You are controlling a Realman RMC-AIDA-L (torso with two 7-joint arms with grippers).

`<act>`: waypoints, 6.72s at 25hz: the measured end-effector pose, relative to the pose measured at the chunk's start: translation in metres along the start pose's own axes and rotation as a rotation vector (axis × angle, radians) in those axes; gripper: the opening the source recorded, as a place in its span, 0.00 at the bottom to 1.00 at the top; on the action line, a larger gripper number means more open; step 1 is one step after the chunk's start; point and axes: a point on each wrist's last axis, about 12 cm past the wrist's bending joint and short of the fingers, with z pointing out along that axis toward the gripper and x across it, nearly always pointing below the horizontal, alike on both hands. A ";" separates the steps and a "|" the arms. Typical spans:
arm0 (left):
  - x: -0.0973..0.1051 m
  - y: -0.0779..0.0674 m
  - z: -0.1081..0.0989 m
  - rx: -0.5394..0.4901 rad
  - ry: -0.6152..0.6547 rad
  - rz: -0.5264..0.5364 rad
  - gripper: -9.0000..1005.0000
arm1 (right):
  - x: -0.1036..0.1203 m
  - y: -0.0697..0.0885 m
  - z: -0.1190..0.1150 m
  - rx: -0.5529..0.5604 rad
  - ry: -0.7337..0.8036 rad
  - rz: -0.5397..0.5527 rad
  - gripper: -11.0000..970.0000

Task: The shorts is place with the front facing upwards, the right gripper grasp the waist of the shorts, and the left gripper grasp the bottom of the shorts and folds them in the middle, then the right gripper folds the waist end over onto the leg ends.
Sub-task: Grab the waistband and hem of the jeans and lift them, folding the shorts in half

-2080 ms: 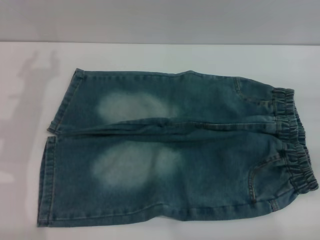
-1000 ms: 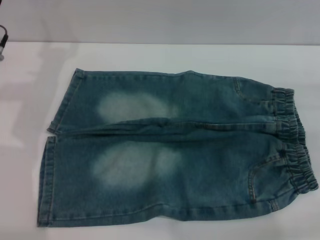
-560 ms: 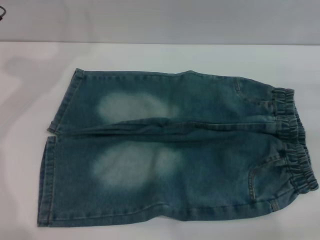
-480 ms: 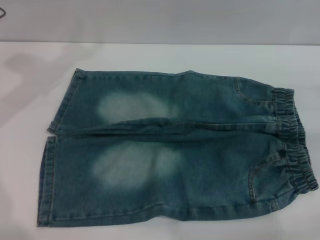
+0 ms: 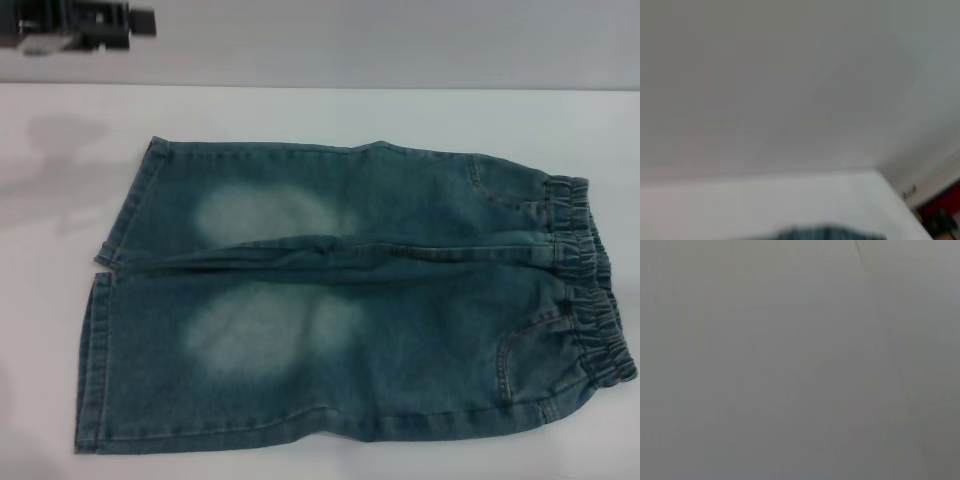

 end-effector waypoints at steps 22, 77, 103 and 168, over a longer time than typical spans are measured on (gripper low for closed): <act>0.104 -0.005 0.030 0.129 0.487 -0.266 0.63 | -0.011 -0.006 0.011 -0.018 -0.039 -0.032 0.77; 0.189 0.039 -0.030 -0.142 0.548 -0.605 0.61 | -0.008 -0.010 0.002 -0.052 -0.030 -0.033 0.77; 0.155 0.020 0.013 -0.073 0.586 -0.491 0.60 | -0.007 -0.009 0.001 -0.056 -0.032 -0.026 0.78; 0.157 0.026 -0.002 -0.120 0.618 -0.531 0.58 | -0.009 0.007 0.018 -0.086 -0.033 -0.013 0.77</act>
